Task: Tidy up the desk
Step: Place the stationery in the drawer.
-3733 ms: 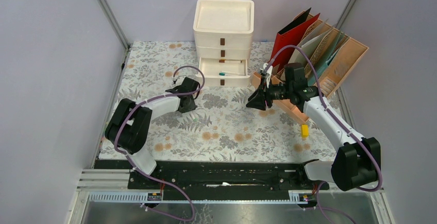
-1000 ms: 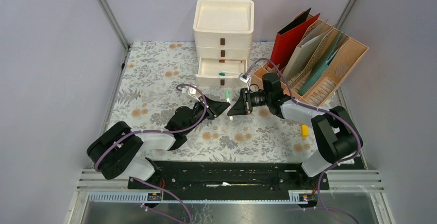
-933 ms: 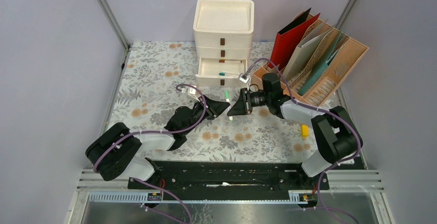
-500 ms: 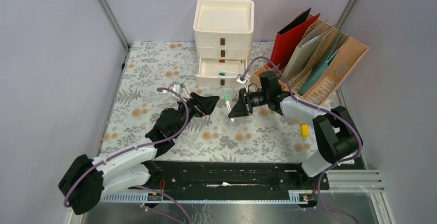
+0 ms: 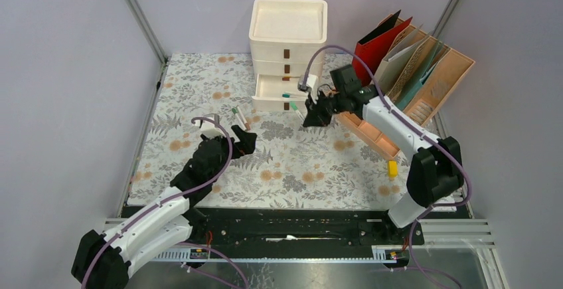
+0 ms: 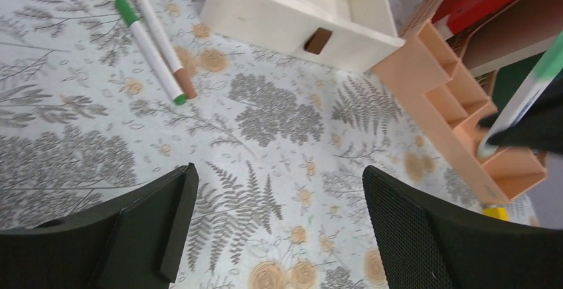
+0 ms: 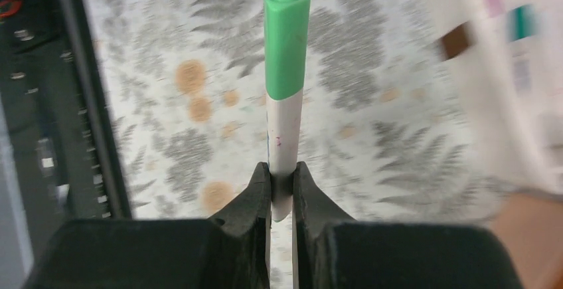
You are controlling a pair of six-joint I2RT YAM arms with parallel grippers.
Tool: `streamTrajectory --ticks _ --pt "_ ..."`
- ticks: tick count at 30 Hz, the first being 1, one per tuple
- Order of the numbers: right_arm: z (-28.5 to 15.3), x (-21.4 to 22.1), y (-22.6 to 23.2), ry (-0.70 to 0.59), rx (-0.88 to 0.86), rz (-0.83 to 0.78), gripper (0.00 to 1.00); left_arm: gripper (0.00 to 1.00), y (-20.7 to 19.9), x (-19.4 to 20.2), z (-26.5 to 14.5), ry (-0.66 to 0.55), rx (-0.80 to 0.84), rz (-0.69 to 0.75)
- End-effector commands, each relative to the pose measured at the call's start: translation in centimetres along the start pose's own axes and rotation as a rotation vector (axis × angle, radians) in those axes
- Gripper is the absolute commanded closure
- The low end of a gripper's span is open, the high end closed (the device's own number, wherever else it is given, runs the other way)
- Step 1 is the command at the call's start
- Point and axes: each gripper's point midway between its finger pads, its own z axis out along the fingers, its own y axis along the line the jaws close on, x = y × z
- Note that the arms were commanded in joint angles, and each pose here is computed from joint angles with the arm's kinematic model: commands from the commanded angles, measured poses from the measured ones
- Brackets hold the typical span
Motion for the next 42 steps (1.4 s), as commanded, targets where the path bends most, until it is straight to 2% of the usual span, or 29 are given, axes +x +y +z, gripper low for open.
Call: streamTrajectory --ticks 1,5,11,17,21,26,29,33,38,42 --pt "-1.5 -1.3 -4.7 0.157 0.177 -0.149 1.0 0.01 2.0 0.2 -0.6 0.002 -0.061 0.059" --pt "-1.7 -3.9 -9.4 0.214 0.309 -0.197 1.0 0.01 2.6 0.4 -0.8 0.004 -0.079 0.066" --pt "-1.4 -5.4 -15.1 0.323 0.494 -0.295 1.0 0.01 3.0 0.6 -0.9 0.003 -0.087 0.059" --pt "-0.2 -6.3 -19.4 0.335 0.612 -0.325 0.96 0.01 3.0 0.4 -0.8 -0.002 -0.096 0.052" --pt "1.2 -5.8 -20.5 0.351 0.622 -0.322 0.87 0.01 3.0 0.5 -0.9 0.002 -0.099 0.049" --pt "1.8 -5.8 -21.2 0.342 0.639 -0.285 0.67 0.01 2.8 0.4 -0.9 0.003 -0.09 0.034" --pt "1.6 -6.7 -20.6 0.305 0.637 -0.264 0.58 0.01 2.5 0.5 -0.8 0.007 -0.075 0.021" --pt "0.5 -8.5 -18.5 0.235 0.605 -0.23 0.53 0.01 1.8 0.5 -0.7 0.013 -0.04 -0.007" --pt "-1.0 -9.8 -12.0 0.12 0.432 -0.165 0.53 0.01 1.2 0.8 -0.2 0.035 0.001 -0.053" --pt "-2.4 -8.4 -5.3 0.058 0.242 -0.139 0.54 0.01 1.2 0.6 0.6 0.054 0.023 -0.091"
